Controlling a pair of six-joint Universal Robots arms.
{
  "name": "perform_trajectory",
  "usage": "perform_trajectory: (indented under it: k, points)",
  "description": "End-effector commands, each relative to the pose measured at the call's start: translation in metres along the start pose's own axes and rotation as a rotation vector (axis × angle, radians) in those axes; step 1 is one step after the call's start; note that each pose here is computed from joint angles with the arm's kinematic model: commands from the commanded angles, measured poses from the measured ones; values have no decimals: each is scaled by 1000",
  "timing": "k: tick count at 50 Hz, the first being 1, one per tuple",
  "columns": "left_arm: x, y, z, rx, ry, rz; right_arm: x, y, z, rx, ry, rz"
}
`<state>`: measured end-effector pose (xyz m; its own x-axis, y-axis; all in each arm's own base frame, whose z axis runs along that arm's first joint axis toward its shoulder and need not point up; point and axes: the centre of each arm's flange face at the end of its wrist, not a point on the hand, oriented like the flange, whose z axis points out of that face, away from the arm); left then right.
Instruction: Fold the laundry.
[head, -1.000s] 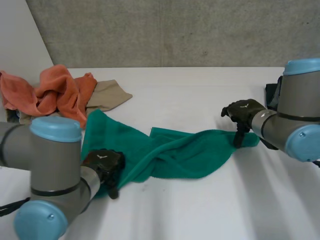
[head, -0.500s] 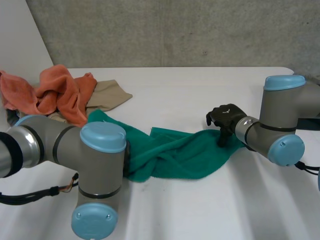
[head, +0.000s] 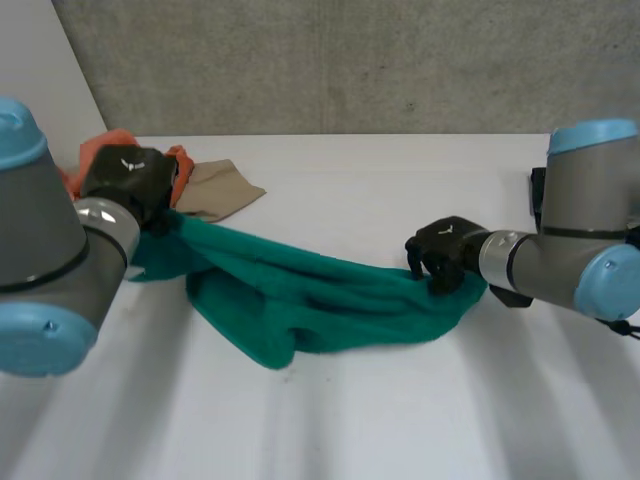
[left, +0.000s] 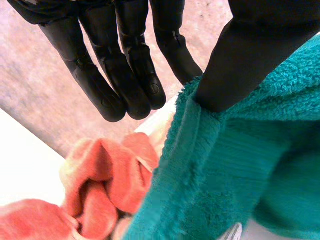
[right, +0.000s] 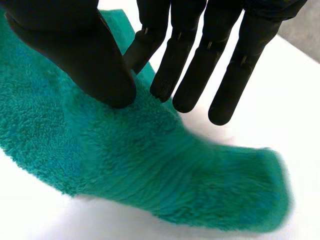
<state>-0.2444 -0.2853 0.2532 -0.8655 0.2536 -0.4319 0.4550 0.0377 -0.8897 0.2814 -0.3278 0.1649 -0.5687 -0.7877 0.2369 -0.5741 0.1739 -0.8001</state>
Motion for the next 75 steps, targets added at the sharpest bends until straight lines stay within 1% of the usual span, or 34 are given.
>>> perform_trajectory:
  k: [1,2,3,4,5,6,7,9,10,12,14,17,18,20,21,22,24,25,28,29,34,39,42,48,52,54,58,59,63,65,69,73,74,75]
  points:
    - [-2,-37,58,216,-53,37,24,-47,0,196,146,-144]
    - [-5,-48,64,266,-75,30,29,-57,1,240,188,-157]
    - [-14,-74,75,374,-128,8,44,-79,-1,343,291,-177]
    - [-19,-90,78,431,-153,-4,51,-90,-3,398,346,-183]
    - [-24,-105,79,488,-181,-20,58,-102,-6,455,404,-184]
    - [-37,-139,76,611,-233,-57,73,-125,-16,578,519,-171]
    - [-43,-156,72,670,-257,-78,79,-137,-23,642,573,-161]
    - [-54,-183,61,768,-293,-131,89,-156,-37,760,655,-135]
    - [-65,-205,48,842,-319,-200,95,-170,-50,862,710,-111]
    - [-72,-214,41,874,-326,-271,94,-178,-60,914,713,-96]
    - [-76,-215,36,867,-311,-342,88,-172,-66,882,669,-81]
    - [-69,-200,40,795,-273,-377,79,-154,-62,805,585,-75]
    - [-62,-182,47,727,-244,-380,72,-139,-57,750,523,-77]
    - [-56,-163,52,654,-222,-362,65,-122,-51,690,466,-78]
    - [-48,-143,55,585,-198,-337,62,-113,-47,660,440,-79]
    - [-43,-134,56,554,-184,-323,54,-95,-42,599,395,-81]
    - [-32,-114,57,494,-148,-291,47,-74,-37,531,359,-84]
    - [-19,-93,58,432,-103,-258,41,-52,-31,456,331,-82]
    - [3,-59,57,338,-29,-211,29,-19,-26,343,288,-73]
    - [18,-38,54,281,20,-184,18,1,-23,270,249,-67]
    - [43,11,47,139,98,-113,-5,42,-18,111,173,-105]
    - [44,20,41,106,100,-86,-1,39,-24,69,205,-98]
    - [39,14,35,120,96,-94,4,24,-34,94,246,-66]
    - [33,9,22,132,103,-103,7,-11,-56,149,265,-51]
    - [33,12,17,130,113,-98,11,-16,-46,132,246,-66]
    - [33,13,16,129,115,-97,13,-19,-41,129,243,-99]
    - [31,17,16,117,106,-95,19,-20,-26,85,230,-233]
    - [30,18,16,113,104,-93,20,-17,-19,57,220,-290]
    - [23,18,20,115,86,-101,26,-11,-8,-1,203,-389]
    - [21,18,21,113,83,-103,28,-6,-6,-39,194,-400]
    - [18,19,24,112,74,-103,34,2,-12,-117,198,-347]
    - [17,19,26,111,67,-99,42,2,-22,-118,231,-225]
    - [17,19,26,111,67,-99,45,2,-28,-112,246,-156]
    - [17,20,27,110,68,-98,46,2,-32,-112,251,-121]
